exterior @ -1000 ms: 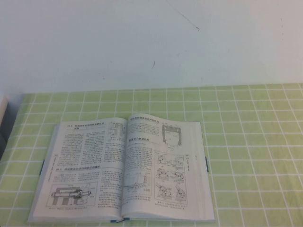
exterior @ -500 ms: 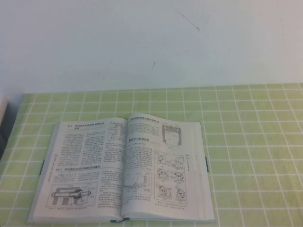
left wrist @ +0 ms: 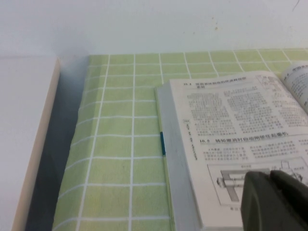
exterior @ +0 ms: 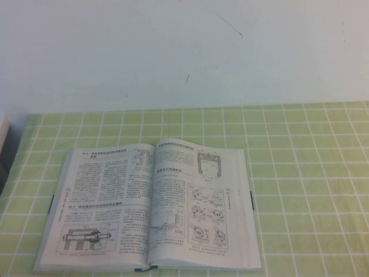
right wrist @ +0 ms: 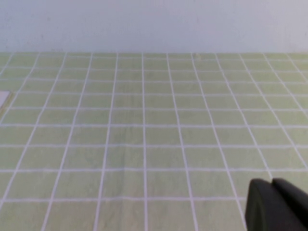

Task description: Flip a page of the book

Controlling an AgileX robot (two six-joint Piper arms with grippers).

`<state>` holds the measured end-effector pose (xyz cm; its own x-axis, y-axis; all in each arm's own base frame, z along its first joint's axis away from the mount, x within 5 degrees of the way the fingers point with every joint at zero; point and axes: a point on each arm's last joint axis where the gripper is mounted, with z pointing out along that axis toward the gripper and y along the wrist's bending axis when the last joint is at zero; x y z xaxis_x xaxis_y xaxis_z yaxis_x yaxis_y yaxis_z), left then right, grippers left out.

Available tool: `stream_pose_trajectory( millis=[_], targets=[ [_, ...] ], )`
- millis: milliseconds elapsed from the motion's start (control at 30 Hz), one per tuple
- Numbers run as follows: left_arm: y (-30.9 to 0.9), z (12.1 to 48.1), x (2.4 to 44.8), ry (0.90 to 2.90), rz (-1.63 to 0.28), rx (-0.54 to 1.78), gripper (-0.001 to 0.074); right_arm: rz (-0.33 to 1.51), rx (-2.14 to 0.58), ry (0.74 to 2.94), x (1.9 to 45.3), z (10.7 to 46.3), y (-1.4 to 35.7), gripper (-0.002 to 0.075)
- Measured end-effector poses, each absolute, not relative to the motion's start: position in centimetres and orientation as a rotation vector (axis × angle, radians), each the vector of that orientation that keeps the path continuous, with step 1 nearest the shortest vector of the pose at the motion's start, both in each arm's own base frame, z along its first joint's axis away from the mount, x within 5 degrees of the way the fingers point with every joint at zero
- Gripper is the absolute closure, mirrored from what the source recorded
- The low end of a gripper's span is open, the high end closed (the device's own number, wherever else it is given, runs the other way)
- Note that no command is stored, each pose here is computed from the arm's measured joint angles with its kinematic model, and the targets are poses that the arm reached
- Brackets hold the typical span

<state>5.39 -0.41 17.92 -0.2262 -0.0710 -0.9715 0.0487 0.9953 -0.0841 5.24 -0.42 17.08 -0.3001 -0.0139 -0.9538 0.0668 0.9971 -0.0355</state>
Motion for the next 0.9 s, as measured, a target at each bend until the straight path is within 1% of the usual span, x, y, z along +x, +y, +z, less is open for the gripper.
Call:
stream_pose_trajectory(
  millis=[233, 533, 633, 900],
  targets=[
    [-0.4, 19.5, 5.6, 1.618, -0.112, -0.020, 0.0738, -0.093, 0.024, 1.686, 5.6, 18.7, -0.4, 0.0729],
    [-0.2, 22.2, 5.3, 1.321, -0.114, -0.025, 0.0738, -0.123, -0.001, 1.425, 5.6, 21.1, -0.4, 0.0729],
    [-0.2, 22.6, 5.2, 1.275, -0.112, -0.025, 0.0738, -0.124, -0.001, 1.388, 5.5, 21.4, -0.4, 0.0729],
    [-0.2, 22.8, 5.2, 1.254, -0.113, -0.025, 0.0738, -0.126, -0.002, 1.362, 5.5, 21.7, -0.4, 0.0729]
  ],
)
